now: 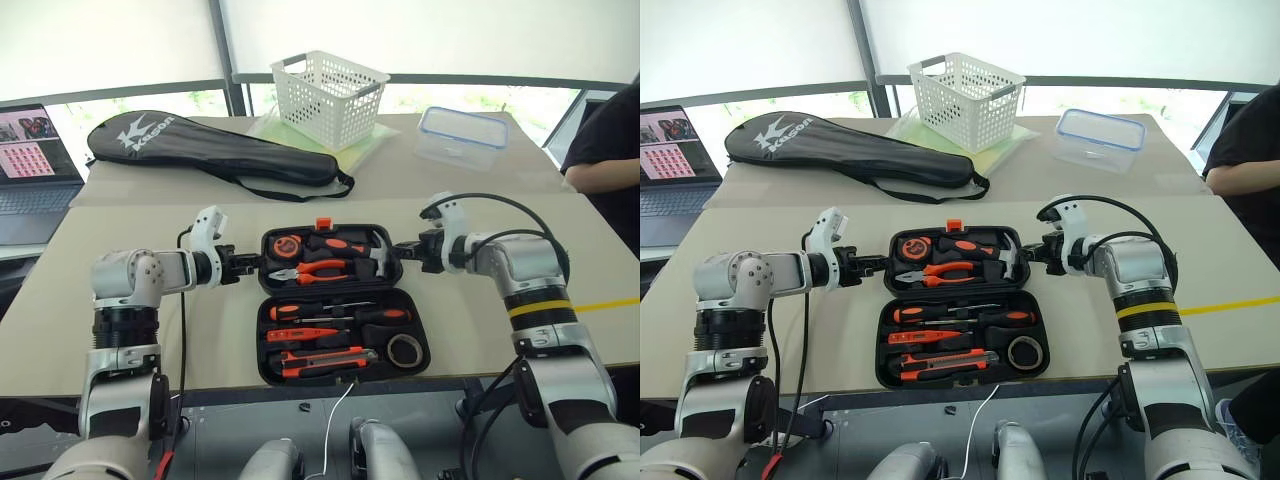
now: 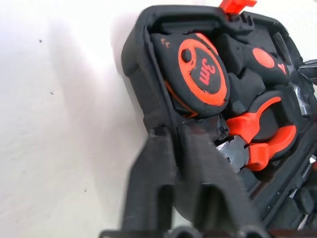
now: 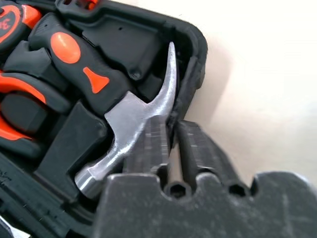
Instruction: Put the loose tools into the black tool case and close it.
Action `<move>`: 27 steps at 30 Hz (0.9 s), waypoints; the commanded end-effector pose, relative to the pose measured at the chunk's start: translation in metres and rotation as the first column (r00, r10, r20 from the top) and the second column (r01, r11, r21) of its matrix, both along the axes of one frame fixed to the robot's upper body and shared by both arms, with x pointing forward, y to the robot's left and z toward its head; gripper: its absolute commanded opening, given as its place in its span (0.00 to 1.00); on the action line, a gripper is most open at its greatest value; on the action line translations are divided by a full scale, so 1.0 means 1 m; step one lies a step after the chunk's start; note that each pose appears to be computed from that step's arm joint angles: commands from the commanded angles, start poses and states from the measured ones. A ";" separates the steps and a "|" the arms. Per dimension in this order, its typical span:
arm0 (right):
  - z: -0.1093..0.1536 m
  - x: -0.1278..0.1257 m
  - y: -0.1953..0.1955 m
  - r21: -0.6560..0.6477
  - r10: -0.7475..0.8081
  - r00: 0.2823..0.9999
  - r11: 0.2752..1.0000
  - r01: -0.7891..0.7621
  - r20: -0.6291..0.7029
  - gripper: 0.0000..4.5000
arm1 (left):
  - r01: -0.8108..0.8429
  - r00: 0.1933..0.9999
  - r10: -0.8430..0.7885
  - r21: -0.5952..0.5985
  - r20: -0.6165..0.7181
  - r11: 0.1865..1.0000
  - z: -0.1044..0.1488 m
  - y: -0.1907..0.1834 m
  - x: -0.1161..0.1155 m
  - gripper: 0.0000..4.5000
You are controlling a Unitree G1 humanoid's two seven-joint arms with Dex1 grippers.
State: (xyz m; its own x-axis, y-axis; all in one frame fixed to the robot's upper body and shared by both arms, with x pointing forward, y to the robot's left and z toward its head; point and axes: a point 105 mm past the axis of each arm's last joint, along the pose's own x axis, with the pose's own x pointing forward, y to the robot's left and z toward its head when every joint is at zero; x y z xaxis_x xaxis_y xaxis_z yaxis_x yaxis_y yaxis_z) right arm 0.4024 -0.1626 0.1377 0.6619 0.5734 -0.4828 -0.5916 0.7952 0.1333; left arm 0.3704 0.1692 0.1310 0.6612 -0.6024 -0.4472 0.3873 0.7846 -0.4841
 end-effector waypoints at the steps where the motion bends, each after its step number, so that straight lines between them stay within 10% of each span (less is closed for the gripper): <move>1: 0.006 0.000 0.001 -0.005 0.000 1.000 1.000 0.001 0.021 0.00 | 0.014 1.000 -0.014 -0.006 0.020 1.000 0.001 -0.003 -0.003 0.00; 7: 0.037 0.014 0.004 0.008 -0.049 0.983 0.999 0.049 0.175 0.00 | 0.024 0.970 -0.040 0.068 0.240 0.997 0.023 -0.008 0.004 0.00; 15: 0.093 0.016 0.012 -0.064 -0.024 0.803 0.995 0.077 0.595 0.00 | -0.077 0.709 -0.076 0.184 0.701 0.980 0.089 -0.009 0.011 0.00; 27: 0.044 -0.028 -0.008 -0.206 0.075 0.628 0.969 0.139 0.775 0.00 | -0.229 0.503 -0.330 0.491 0.799 0.840 0.037 0.003 -0.025 0.00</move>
